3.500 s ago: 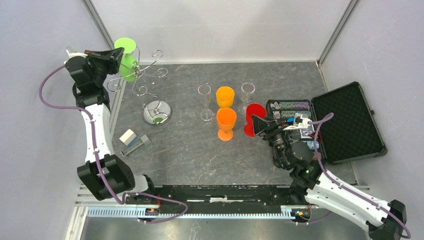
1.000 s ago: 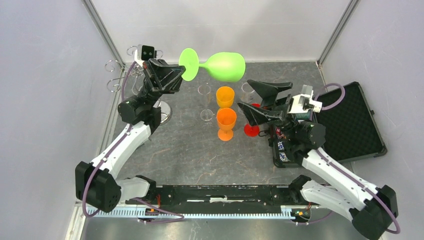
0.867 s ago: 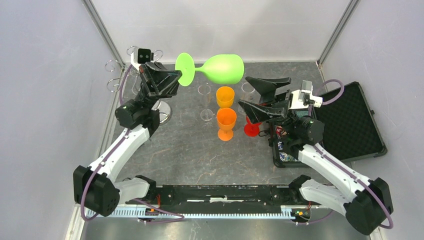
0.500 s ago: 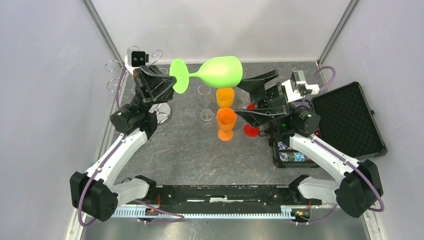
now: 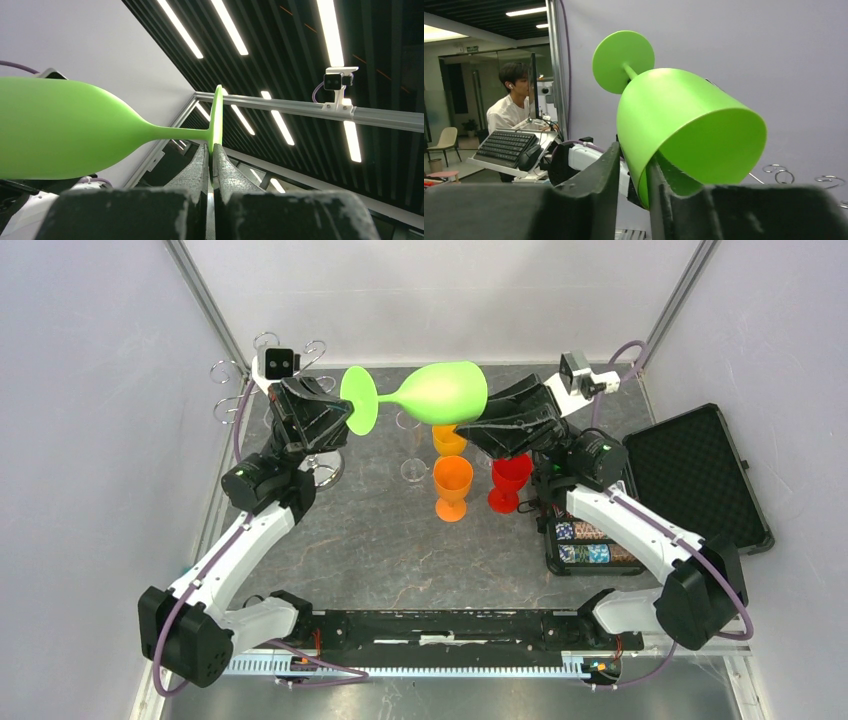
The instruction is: Take the wine glass off the wine glass rack
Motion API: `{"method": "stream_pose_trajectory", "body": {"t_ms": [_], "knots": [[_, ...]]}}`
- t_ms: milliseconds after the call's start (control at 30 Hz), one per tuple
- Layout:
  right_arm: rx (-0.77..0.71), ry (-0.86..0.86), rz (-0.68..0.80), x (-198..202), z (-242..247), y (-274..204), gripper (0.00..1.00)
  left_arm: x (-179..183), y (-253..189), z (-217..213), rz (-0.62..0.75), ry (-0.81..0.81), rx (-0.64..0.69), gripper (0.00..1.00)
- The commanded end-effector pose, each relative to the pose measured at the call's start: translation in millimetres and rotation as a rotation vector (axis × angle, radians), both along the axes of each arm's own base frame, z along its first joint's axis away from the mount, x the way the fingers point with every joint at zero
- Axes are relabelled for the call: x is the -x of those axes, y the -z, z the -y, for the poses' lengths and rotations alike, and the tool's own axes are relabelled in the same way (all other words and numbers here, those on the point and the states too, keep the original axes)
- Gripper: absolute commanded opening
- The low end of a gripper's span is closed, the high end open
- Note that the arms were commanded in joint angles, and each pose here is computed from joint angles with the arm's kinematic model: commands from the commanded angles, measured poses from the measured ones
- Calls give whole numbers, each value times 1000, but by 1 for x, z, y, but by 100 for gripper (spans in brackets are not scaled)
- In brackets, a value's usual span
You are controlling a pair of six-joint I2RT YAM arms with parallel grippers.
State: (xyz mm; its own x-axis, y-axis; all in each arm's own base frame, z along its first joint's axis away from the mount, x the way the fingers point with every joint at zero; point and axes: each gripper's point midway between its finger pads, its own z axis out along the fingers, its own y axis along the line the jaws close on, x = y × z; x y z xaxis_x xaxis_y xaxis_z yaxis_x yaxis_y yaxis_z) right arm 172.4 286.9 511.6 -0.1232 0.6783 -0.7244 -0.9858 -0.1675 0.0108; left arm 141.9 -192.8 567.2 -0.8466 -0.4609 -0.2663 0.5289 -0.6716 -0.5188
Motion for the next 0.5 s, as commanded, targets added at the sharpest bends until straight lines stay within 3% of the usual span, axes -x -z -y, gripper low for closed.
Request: {"method": "stream_pose_trajectory", "body": {"t_ms": [0, 100, 333, 467], "knots": [[-180, -72, 297, 60, 35, -28, 21, 15, -3, -9, -34, 95, 28, 2], [-182, -69, 294, 61, 37, -28, 1, 11, 1, -9, -53, 88, 33, 10], [-153, 28, 266, 58, 39, -27, 0, 15, -1, -9, -21, 45, 28, 54], [-96, 180, 196, 38, 37, -23, 0, 7, 8, 2, -26, -47, -52, 79]]}}
